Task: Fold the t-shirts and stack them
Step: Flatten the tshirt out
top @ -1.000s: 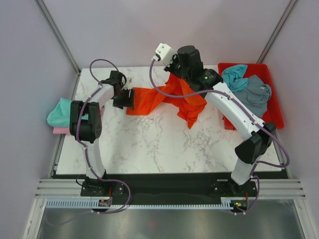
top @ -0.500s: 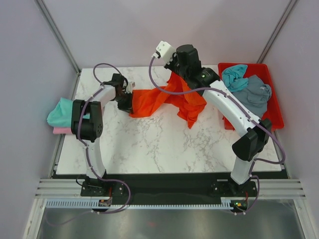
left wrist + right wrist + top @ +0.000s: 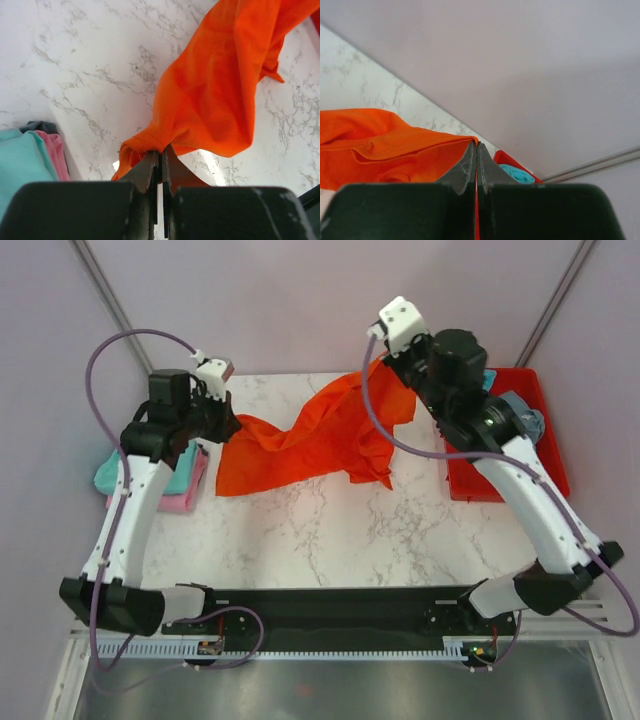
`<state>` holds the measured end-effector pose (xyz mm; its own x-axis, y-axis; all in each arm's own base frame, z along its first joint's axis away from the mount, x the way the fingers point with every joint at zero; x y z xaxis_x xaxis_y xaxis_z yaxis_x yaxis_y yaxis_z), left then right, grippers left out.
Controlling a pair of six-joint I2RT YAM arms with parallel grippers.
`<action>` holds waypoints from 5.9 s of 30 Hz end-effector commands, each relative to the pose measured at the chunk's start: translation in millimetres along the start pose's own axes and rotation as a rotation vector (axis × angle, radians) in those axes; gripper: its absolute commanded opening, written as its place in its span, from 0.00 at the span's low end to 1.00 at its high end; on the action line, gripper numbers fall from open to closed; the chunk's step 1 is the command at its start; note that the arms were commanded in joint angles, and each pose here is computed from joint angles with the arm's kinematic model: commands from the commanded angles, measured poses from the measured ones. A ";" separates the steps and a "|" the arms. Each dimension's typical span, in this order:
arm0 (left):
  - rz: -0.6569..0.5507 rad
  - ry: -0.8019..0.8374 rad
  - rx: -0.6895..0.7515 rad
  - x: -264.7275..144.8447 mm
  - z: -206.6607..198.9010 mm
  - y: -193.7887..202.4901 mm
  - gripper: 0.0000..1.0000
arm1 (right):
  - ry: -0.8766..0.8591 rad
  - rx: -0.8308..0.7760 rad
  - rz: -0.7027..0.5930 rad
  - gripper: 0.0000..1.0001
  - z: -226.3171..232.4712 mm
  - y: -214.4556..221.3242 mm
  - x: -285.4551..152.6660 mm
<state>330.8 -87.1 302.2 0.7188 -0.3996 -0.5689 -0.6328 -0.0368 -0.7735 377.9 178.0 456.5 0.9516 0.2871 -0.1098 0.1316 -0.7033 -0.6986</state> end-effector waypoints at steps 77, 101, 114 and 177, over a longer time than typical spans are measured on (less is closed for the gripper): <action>0.468 0.034 -0.473 209.0 89.6 89.0 0.55 | -0.063 0.328 0.235 0.00 98.6 199.8 177.0; 0.471 -0.003 -0.446 216.7 100.8 91.8 0.49 | -0.070 0.330 0.243 0.00 103.3 203.9 181.6; 0.473 -0.002 -0.434 214.1 99.7 92.5 0.15 | -0.072 0.337 0.241 0.00 104.5 204.0 183.2; -0.767 0.024 0.235 -294.4 -90.0 -85.7 0.02 | 0.350 0.443 -0.517 0.00 -153.9 -58.4 -311.0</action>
<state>145.2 -53.9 549.4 0.9121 -0.3893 0.1284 0.0795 -0.1392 -0.9871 128.1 30.3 617.4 0.8723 0.2348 0.4289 0.4770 -0.2159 -0.8520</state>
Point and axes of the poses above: each gripper's point midway between its finger pads, its own x axis out along the fingers, its own z axis along the line the jaws close on, y = z × x, the point moved 3 cm from there along -x, back along the fingers, and after that the axes turned 13 degrees about -x, right-handed, at the moved point
